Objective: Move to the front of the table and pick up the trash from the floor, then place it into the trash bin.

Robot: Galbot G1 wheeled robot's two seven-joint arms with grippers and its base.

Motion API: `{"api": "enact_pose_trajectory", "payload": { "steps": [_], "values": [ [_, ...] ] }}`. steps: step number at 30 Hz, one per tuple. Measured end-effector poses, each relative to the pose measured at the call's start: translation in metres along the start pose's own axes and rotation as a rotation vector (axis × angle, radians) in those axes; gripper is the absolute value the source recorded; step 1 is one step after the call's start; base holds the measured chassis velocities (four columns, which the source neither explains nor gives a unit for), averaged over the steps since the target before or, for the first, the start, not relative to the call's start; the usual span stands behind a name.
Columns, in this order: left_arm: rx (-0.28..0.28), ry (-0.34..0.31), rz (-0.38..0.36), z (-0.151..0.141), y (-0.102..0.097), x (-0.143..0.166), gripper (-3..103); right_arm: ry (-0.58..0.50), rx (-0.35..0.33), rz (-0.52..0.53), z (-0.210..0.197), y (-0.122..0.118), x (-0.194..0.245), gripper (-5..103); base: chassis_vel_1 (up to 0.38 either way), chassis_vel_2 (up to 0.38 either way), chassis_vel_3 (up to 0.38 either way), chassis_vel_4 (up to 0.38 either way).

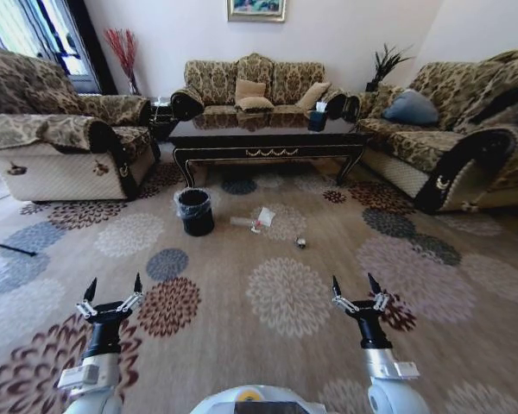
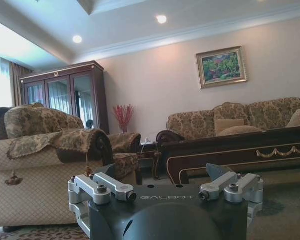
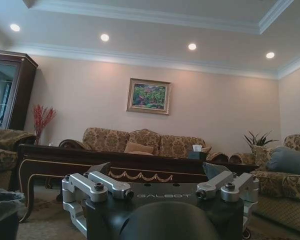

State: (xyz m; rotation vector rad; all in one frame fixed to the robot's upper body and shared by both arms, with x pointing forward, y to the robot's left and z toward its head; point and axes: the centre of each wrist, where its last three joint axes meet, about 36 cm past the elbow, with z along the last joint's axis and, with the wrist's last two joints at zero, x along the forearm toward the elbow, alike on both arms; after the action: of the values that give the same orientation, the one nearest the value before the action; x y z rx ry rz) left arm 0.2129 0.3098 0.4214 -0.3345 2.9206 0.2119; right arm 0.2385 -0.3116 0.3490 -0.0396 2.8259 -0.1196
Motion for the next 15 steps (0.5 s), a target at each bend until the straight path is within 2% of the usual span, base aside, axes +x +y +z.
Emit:
{"api": "enact_pose_trajectory", "payload": {
  "steps": [15],
  "values": [
    [0.001, -0.006, 0.003, -0.0008, 0.0006, 0.0011, 100, 0.002, 0.0, 0.006, 0.0004, 0.0011, 0.0019, 100, -0.289, 0.29, 0.286, -0.3]
  ]
}}
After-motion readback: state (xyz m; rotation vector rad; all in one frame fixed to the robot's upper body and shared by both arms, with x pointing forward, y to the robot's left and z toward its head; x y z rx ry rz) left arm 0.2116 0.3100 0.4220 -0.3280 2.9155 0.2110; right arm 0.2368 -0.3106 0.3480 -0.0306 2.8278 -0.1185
